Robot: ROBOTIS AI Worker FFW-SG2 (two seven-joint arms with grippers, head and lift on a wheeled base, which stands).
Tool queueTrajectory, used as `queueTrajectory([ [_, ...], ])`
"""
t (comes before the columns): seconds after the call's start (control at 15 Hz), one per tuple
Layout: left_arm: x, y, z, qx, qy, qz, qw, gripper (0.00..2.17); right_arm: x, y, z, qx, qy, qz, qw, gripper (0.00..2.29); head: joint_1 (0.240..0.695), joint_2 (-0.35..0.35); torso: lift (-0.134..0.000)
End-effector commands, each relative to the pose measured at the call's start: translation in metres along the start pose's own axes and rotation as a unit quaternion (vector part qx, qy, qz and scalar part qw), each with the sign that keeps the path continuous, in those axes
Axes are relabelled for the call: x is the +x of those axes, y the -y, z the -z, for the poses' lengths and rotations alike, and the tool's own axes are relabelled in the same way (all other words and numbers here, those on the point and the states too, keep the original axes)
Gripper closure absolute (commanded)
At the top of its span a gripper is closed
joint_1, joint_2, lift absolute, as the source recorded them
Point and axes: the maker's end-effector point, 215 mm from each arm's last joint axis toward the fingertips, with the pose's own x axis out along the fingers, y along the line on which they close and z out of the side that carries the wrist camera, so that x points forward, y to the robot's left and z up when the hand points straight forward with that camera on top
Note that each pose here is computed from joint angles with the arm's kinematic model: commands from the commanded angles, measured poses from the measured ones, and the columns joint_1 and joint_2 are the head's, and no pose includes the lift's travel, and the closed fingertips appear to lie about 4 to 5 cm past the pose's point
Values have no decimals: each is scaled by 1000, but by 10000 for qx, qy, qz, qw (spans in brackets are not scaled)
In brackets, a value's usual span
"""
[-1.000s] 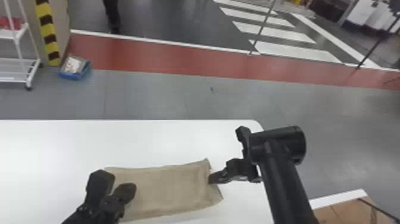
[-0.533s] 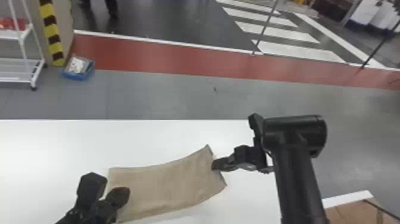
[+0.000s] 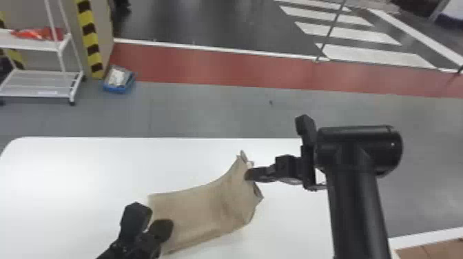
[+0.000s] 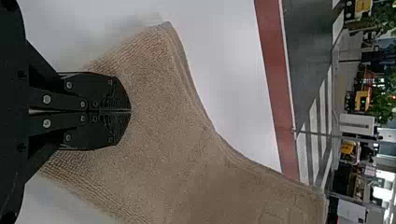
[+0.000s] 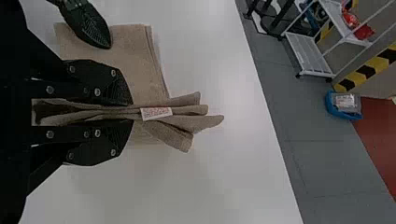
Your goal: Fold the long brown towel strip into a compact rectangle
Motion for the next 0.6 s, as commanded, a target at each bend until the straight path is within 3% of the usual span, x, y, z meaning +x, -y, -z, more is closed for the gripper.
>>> queueTrajectory([
  [0.0, 3, 4, 3, 12, -40, 33, 10000, 1382, 4, -31, -4, -60, 91, -298, 9995, 971, 695, -222, 0],
  [0.33, 4, 3, -3, 15, 22, 31, 10000, 1382, 16, -52, 10, -373, -105, -359, 9986, 971, 695, -174, 0],
  [0.53, 6, 4, -5, 0, 38, 57, 10000, 1382, 34, -54, 38, -528, -442, -216, 9974, 971, 695, -157, 0],
])
